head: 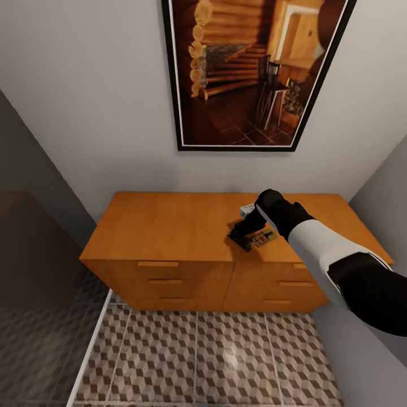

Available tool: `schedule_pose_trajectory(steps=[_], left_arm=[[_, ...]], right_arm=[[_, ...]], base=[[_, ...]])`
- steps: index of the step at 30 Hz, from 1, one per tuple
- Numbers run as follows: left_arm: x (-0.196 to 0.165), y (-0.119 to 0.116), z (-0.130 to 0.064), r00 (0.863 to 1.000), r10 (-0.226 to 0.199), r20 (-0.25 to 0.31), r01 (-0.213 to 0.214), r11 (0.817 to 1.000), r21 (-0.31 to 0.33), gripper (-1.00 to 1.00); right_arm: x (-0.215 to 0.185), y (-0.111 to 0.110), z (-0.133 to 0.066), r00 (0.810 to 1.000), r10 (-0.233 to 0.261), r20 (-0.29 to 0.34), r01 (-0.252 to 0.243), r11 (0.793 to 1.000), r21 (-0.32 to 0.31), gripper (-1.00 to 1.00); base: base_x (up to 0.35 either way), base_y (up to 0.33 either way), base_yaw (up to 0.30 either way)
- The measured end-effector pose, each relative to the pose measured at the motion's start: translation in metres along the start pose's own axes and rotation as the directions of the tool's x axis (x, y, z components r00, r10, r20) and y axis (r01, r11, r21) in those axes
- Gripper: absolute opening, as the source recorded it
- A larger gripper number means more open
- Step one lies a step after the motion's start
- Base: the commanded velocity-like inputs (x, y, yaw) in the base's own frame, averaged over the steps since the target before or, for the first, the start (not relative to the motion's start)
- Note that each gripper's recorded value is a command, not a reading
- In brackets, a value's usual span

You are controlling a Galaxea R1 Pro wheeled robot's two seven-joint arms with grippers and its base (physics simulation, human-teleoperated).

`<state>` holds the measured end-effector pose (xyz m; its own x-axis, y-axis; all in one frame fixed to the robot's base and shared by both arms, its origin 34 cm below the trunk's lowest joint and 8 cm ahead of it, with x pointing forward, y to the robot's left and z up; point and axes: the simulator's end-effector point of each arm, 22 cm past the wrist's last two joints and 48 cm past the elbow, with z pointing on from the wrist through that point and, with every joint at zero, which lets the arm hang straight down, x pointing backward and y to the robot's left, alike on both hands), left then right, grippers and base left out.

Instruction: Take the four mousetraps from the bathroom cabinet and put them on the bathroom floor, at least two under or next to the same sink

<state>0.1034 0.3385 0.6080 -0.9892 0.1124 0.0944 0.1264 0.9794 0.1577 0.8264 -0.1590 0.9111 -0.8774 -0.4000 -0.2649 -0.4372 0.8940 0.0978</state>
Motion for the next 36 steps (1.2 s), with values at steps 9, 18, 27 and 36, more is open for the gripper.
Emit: schedule_pose_trajectory(steps=[9,18,27,36], left_arm=[[0.0051,-0.0006,0.0003,1.0,0.002,-0.013,-0.002,1.0,0.001,1.0],[0.0092,-0.0011,0.0003,1.0,0.004,-0.021,-0.004,1.0,0.002,1.0],[0.0095,-0.0012,0.0003,1.0,0.004,-0.022,-0.004,1.0,0.003,1.0],[0.0095,-0.0012,0.0003,1.0,0.004,-0.022,-0.004,1.0,0.003,1.0]], right_arm=[[0.0035,-0.0004,0.0088,1.0,0.002,-0.011,-0.002,1.0,-0.005,1.0],[0.0026,-0.0021,0.0101,1.0,0.0,-0.015,0.0,1.0,-0.002,1.0],[0.0021,-0.0027,0.0101,1.0,0.002,-0.014,-0.002,1.0,-0.003,1.0],[0.0021,-0.0027,0.0101,1.0,0.002,-0.014,-0.002,1.0,-0.002,1.0]], base=[[0.0,0.0,0.0],[0.0,0.0,0.0],[0.0,0.0,0.0],[0.0,0.0,0.0]])
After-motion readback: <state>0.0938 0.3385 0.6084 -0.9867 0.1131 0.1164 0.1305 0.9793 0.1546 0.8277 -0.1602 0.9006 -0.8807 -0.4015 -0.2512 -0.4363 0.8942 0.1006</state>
